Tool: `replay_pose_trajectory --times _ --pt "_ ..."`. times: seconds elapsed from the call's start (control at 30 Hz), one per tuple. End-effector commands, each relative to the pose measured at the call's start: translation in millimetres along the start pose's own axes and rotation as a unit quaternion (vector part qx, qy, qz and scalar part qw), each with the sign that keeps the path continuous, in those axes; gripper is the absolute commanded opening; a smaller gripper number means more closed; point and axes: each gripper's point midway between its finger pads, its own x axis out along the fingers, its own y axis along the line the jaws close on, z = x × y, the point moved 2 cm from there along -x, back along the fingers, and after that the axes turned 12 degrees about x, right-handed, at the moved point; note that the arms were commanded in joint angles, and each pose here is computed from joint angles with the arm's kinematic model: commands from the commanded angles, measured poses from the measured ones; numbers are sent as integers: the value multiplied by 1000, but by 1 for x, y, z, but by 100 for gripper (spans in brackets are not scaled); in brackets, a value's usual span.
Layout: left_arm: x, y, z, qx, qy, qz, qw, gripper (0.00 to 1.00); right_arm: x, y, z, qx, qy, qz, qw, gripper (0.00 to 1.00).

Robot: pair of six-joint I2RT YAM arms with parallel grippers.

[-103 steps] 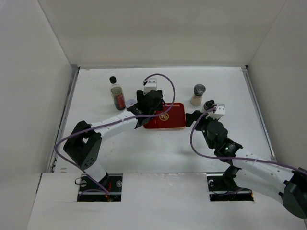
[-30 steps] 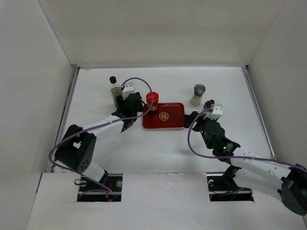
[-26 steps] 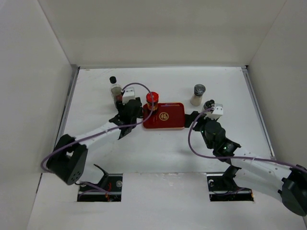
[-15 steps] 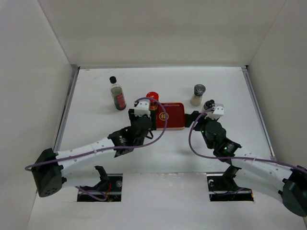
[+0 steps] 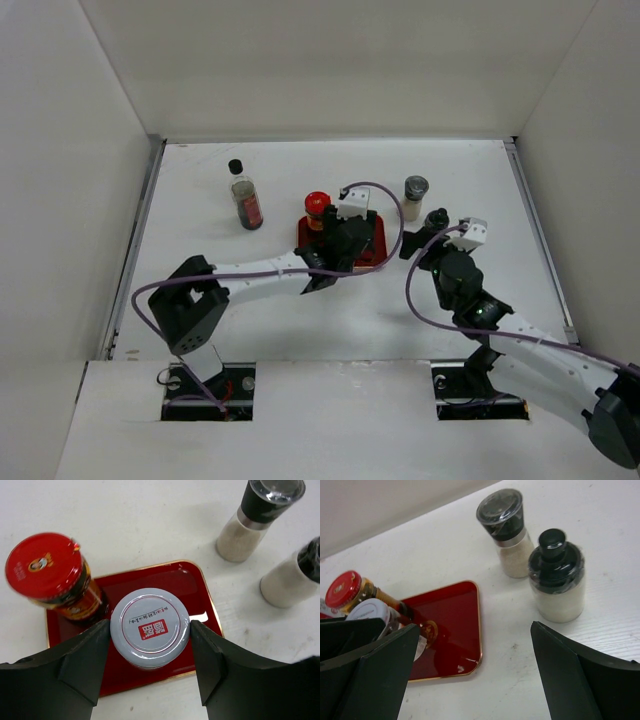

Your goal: Organize the condiment bottles

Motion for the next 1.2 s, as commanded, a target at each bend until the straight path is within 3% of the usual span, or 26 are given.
replay_pose_trajectory --times 0.0,0.47,0.67,0.8,0.93,1.03,1.17 --pt "22 5 63 -67 -83 12 994 35 -3 -10 19 42 -38 -16 998 100" --pt "74 9 36 -69 -86 45 993 36 -4 -7 22 62 -39 8 997 100" --pt "78 18 25 -57 -80 68 993 49 -5 -6 23 63 -39 9 997 100" --pt "78 17 21 -48 -78 71 993 70 -5 -6 23 64 -40 10 997 100" --pt "78 18 24 -52 -85 71 993 82 -5 -6 23 64 -40 10 997 100" --pt "74 16 31 -55 -92 65 992 88 -5 -6 23 64 -40 10 997 92" --pt "62 11 52 -63 -112 49 990 90 -5 -5 24 64 -40 10 997 64"
